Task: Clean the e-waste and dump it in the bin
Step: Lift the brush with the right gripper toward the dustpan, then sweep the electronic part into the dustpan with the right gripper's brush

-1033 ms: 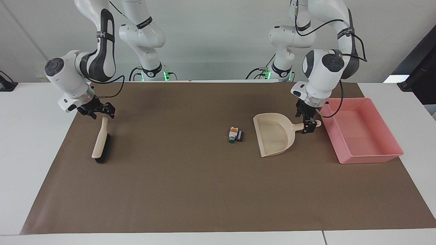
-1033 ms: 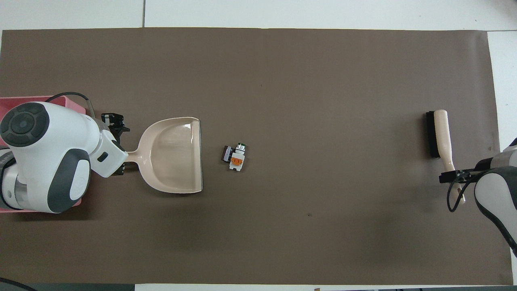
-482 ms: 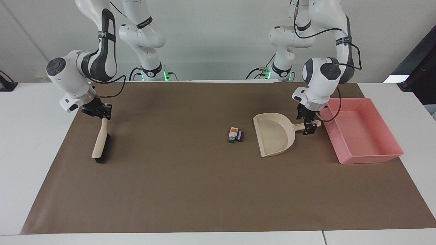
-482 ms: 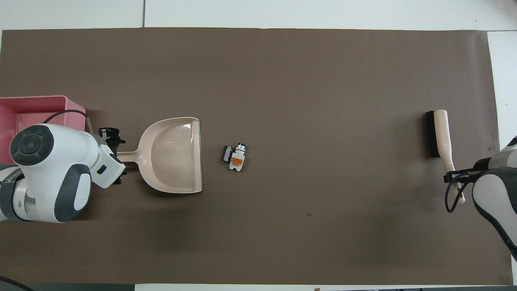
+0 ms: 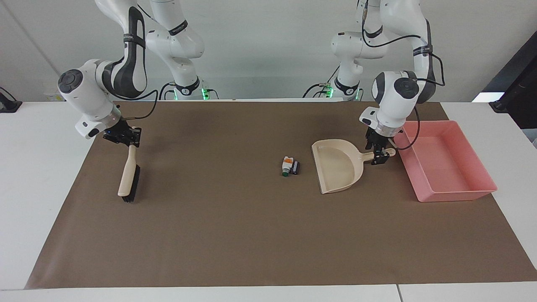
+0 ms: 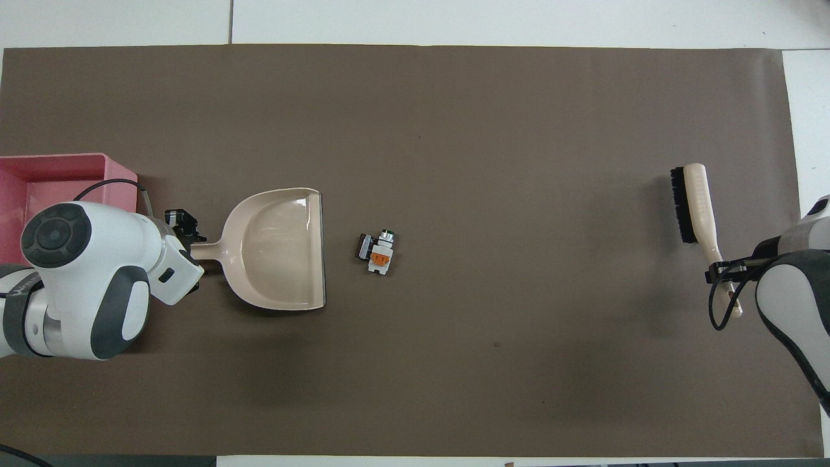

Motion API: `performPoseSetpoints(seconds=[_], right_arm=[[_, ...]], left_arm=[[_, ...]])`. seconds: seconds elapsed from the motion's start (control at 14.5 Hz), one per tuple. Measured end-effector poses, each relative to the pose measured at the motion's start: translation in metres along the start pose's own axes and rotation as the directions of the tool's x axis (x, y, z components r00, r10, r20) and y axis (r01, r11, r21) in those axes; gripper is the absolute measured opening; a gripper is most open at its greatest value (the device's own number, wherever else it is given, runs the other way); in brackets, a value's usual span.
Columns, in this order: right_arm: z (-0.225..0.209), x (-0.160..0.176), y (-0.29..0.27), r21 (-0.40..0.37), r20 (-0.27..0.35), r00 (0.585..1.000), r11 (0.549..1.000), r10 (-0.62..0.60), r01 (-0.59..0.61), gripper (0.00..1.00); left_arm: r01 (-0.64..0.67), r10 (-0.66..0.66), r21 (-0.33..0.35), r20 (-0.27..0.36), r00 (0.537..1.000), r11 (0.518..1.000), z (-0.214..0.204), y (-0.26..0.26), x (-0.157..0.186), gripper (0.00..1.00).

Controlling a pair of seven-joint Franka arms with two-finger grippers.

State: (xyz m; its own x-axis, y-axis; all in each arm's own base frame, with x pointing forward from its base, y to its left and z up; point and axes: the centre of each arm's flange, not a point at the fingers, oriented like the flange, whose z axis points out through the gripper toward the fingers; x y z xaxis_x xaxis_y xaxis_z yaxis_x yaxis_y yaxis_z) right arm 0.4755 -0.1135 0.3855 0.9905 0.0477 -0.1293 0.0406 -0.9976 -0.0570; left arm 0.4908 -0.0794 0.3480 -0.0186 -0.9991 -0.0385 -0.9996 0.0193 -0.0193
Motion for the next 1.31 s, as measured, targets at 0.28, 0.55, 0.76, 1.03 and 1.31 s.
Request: performPoseSetpoints(seconds=[0.28, 0.55, 0.76, 1.03, 1.31], right_arm=[[-0.03, 0.014, -0.063, -0.011, 0.034, 0.999, 0.999, -0.032, 0.033, 0.26], [-0.038, 0.017, -0.17, -0.084, 0.063, 0.998, 0.996, -0.01, 0.015, 0.26], [-0.031, 0.005, -0.249, -0.125, 0.061, 0.998, 0.992, -0.008, 0.015, 0.26], [-0.005, -0.017, -0.354, -0.171, 0.043, 0.999, 0.985, 0.016, -0.009, 0.26], [0.018, -0.029, -0.411, -0.166, 0.024, 1.0, 0.986, -0.001, 0.005, 0.26]], left_arm=[[-0.003, 0.003, -0.013, 0.002, 1.0, 1.0, 0.002, 0.002, 0.0, 0.32], [-0.003, 0.003, -0.014, 0.003, 1.0, 1.0, 0.002, 0.002, 0.0, 0.32], [-0.025, 0.026, -0.01, 0.025, 0.999, 1.0, 0.001, 0.002, -0.001, 0.32], [-0.064, 0.064, -0.005, 0.083, 0.995, 0.998, -0.004, 0.004, 0.006, 0.32], [-0.068, 0.068, -0.005, 0.183, 0.981, 0.998, -0.017, 0.008, 0.035, 0.32]])
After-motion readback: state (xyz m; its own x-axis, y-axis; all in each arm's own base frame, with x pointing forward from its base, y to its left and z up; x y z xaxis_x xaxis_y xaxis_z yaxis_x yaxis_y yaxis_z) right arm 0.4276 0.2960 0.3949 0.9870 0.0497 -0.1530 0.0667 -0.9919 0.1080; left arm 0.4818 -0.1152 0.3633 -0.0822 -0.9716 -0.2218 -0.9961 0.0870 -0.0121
